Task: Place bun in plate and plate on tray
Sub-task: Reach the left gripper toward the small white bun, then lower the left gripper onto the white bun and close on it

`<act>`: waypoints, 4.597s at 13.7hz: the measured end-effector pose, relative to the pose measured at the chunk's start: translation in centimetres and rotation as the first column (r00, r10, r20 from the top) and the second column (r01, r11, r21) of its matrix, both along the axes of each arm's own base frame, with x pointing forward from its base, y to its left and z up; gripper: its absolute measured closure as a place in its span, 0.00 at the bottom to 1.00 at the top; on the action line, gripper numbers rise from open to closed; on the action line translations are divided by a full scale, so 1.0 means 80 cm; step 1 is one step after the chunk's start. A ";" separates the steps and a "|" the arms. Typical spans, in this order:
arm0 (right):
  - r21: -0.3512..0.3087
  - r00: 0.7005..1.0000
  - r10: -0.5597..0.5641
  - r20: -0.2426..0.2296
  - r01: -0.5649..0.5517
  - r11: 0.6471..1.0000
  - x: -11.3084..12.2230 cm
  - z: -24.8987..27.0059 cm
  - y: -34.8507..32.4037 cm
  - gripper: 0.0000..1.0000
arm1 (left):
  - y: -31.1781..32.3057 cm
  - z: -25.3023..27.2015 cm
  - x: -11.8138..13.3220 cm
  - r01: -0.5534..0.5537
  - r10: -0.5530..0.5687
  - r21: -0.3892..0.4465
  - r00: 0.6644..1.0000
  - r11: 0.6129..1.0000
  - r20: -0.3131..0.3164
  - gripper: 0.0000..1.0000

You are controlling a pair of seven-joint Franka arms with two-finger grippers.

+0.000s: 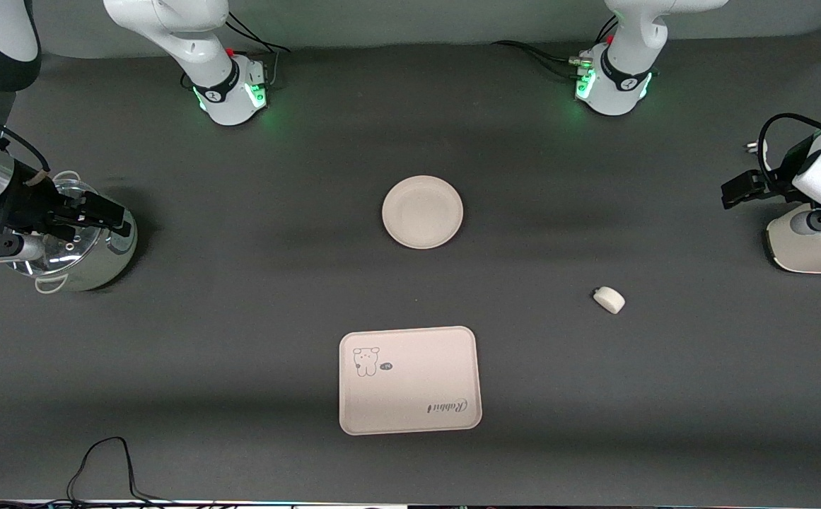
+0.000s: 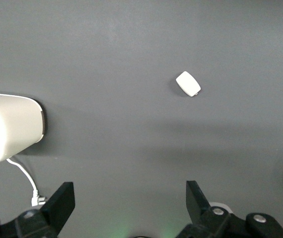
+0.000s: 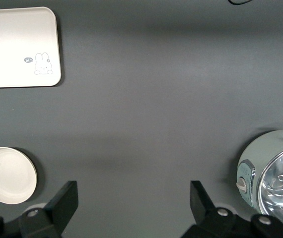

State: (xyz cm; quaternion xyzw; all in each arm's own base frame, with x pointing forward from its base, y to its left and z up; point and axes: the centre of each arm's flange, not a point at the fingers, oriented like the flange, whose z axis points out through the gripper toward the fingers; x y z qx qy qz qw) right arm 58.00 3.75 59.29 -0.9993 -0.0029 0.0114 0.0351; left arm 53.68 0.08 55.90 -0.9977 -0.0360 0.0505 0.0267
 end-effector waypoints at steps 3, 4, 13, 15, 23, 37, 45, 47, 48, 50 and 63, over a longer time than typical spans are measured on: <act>0.000 1.000 -0.008 0.012 0.008 1.000 0.002 -0.002 -0.006 0.00 | 0.000 0.002 0.000 0.016 -0.016 -0.002 1.000 1.000 0.003 0.00; 0.000 1.000 -0.008 0.013 0.008 1.000 0.003 -0.002 -0.006 0.00 | 0.000 0.003 0.001 0.018 -0.018 -0.002 1.000 1.000 0.005 0.00; 0.000 1.000 -0.003 0.024 0.003 1.000 0.000 0.004 -0.005 0.00 | -0.024 0.015 0.003 0.058 -0.059 -0.009 0.998 0.998 -0.023 0.00; 0.001 0.999 -0.003 0.048 0.003 1.000 0.002 0.010 -0.004 0.00 | -0.063 0.019 0.015 0.062 -0.062 -0.012 0.998 0.998 -0.009 0.00; 0.004 0.998 0.014 0.061 -0.015 1.000 0.003 0.011 0.010 0.00 | -0.121 -0.045 0.065 -0.027 0.026 -0.014 0.997 1.000 -0.068 0.00; -0.070 0.986 0.156 -0.060 -0.160 0.985 -0.007 -0.027 0.033 0.00 | -0.072 -0.435 0.085 -0.171 0.156 -0.101 0.977 0.980 -0.145 0.00; -0.064 0.989 0.127 -0.079 -0.132 0.989 -0.008 -0.041 0.010 0.00 | -0.082 -0.476 0.087 -0.206 0.187 -0.134 0.972 0.969 -0.142 0.00; -0.055 0.989 0.123 -0.078 -0.127 0.990 -0.008 -0.041 0.009 0.00 | -0.082 -0.477 0.087 -0.208 0.189 -0.134 0.972 0.969 -0.142 0.00; -0.047 0.990 0.120 -0.077 -0.123 0.991 -0.008 -0.041 0.008 0.00 | -0.083 -0.477 0.087 -0.208 0.189 -0.134 0.972 0.969 -0.141 0.01; -0.040 0.990 0.116 -0.077 -0.119 0.992 -0.008 -0.041 0.007 0.00 | -0.083 -0.476 0.087 -0.208 0.189 -0.135 0.972 0.969 -0.141 0.13; -0.038 0.991 0.114 -0.074 -0.117 0.992 -0.009 -0.040 0.006 0.00 | -0.088 -0.324 0.119 -0.175 0.155 -0.137 0.977 0.975 -0.146 0.85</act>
